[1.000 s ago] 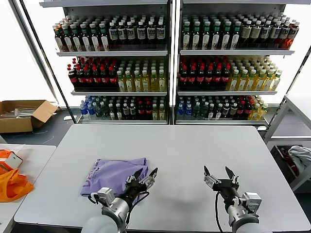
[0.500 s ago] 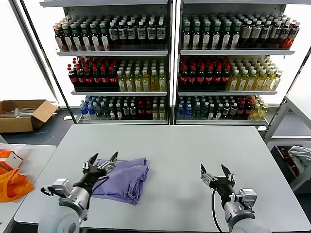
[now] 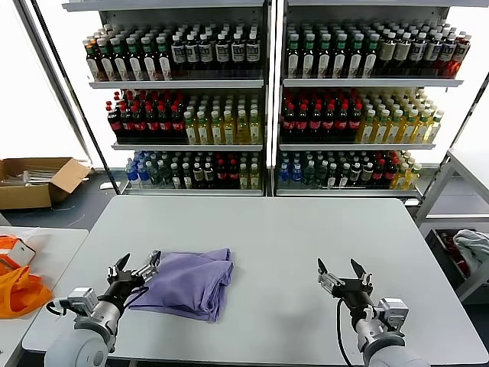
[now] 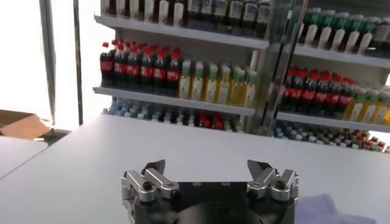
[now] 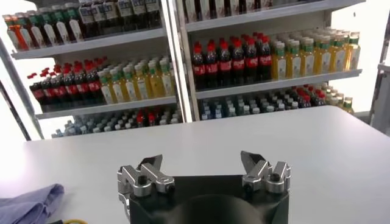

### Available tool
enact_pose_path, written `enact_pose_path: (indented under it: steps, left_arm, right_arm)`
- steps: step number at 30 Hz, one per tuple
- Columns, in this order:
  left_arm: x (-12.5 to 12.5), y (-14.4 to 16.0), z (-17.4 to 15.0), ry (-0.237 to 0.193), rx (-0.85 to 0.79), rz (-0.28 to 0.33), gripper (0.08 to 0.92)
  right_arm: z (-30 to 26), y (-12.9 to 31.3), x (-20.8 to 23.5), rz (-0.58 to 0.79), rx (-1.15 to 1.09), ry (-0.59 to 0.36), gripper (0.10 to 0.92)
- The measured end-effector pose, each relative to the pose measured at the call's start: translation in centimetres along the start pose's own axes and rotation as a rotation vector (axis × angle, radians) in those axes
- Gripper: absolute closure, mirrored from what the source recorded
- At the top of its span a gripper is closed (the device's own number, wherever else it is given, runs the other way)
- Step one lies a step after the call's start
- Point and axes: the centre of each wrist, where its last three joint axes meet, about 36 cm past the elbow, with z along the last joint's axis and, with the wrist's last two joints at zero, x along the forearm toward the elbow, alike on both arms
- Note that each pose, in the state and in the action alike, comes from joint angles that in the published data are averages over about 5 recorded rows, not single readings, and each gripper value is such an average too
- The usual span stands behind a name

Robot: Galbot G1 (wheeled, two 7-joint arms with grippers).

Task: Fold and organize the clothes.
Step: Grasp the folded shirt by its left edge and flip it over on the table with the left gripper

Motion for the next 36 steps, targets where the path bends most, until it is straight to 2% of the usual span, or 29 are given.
enact_pose_path:
  steps: [9,36]
  left_arm:
    - [-0.6,1.2,1.7,0.057,0.045,-0.004,0.177]
    - [-1.3,2.6,4.4,0.128,0.090,0.015,0.177]
  right_arm:
    - [0.2,0.3,0.2,-0.007,-0.006,0.006,0.200]
    - [0.3,0.4,0.1,-0.019,-0.007,0.007,0.200]
